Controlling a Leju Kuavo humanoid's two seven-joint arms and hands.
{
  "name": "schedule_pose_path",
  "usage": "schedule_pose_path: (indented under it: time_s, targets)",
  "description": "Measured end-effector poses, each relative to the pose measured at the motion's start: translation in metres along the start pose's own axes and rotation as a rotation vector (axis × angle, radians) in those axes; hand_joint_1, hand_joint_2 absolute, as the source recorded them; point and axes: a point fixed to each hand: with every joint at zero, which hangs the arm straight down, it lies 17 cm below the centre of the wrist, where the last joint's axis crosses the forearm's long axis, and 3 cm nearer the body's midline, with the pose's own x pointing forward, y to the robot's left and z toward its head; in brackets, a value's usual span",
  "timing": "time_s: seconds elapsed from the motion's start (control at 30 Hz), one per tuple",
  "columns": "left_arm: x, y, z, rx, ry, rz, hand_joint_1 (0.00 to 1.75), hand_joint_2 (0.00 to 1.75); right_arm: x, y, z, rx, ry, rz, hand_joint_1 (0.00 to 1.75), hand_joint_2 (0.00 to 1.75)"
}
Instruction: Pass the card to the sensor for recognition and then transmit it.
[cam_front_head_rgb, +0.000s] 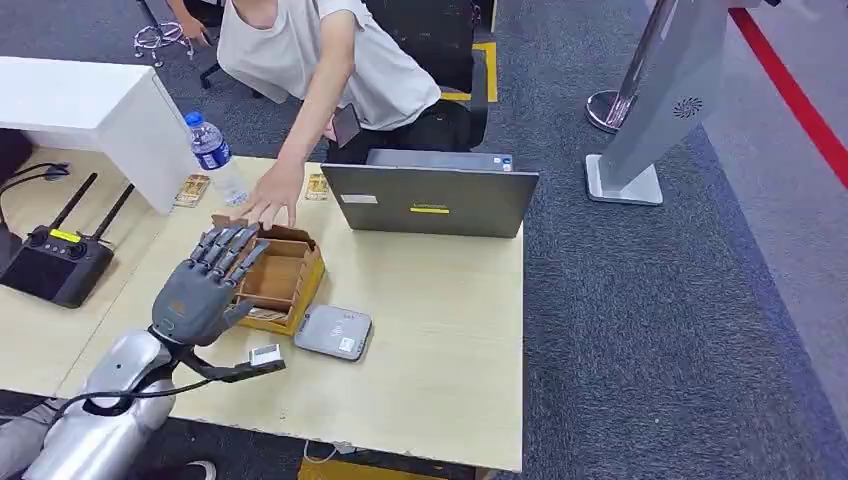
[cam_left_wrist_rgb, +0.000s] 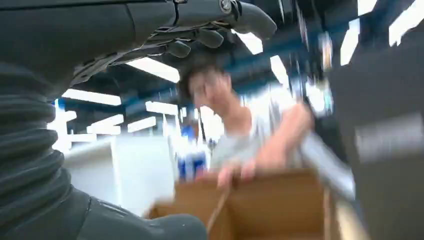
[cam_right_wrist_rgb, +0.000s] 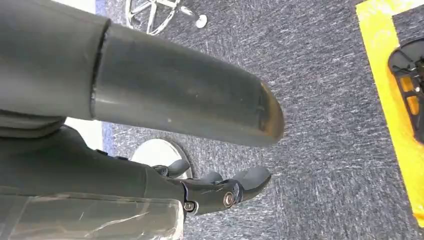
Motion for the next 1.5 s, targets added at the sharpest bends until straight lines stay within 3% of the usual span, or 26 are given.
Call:
schedule_pose_path:
  time_s: [0.07, 0.3, 0.4, 0.6, 0.73, 0.93, 1.13, 1.5]
  targets:
    - [0.02, 0.021, -0.003, 0.121, -0.029, -0.024, 0.0, 1.75, 0.0, -0.001, 0.0, -0.003, 0.001, 0.001, 0.0, 0.0]
    - [0.045, 0.023, 0.005, 0.138, -0.048, 0.005, 0.0, 1.75, 0.0, -0.001, 0.0, -0.003, 0.004, 0.001, 0.0, 0.0]
    - [0.046, 0.001, 0.011, 0.021, -0.054, 0.071, 0.0, 1.75, 0.0, -0.001, 0.0, -0.002, 0.003, -0.002, 0.0, 0.0]
    - [0.04, -0.043, 0.058, -0.287, -0.081, 0.194, 0.0, 1.75, 0.0, 0.002, 0.0, 0.003, -0.002, -0.006, 0.0, 0.0]
    - [0.023, -0.051, 0.07, -0.375, -0.057, 0.193, 0.0, 1.75, 0.0, 0.002, 0.0, 0.004, -0.004, -0.007, 0.0, 0.0]
    - [0.009, -0.051, 0.065, -0.389, -0.032, 0.16, 0.0, 1.75, 0.0, 0.002, 0.0, 0.004, -0.004, -0.007, 0.0, 0.0]
    - [-0.022, -0.044, 0.035, -0.281, 0.071, 0.01, 0.0, 1.75, 0.0, 0.001, 0.0, 0.003, -0.002, -0.007, 0.0, 0.0]
    - [-0.026, -0.061, 0.015, -0.278, 0.103, 0.05, 0.0, 1.75, 0.001, 0.002, 0.0, 0.012, -0.003, -0.01, 0.0, 0.0]
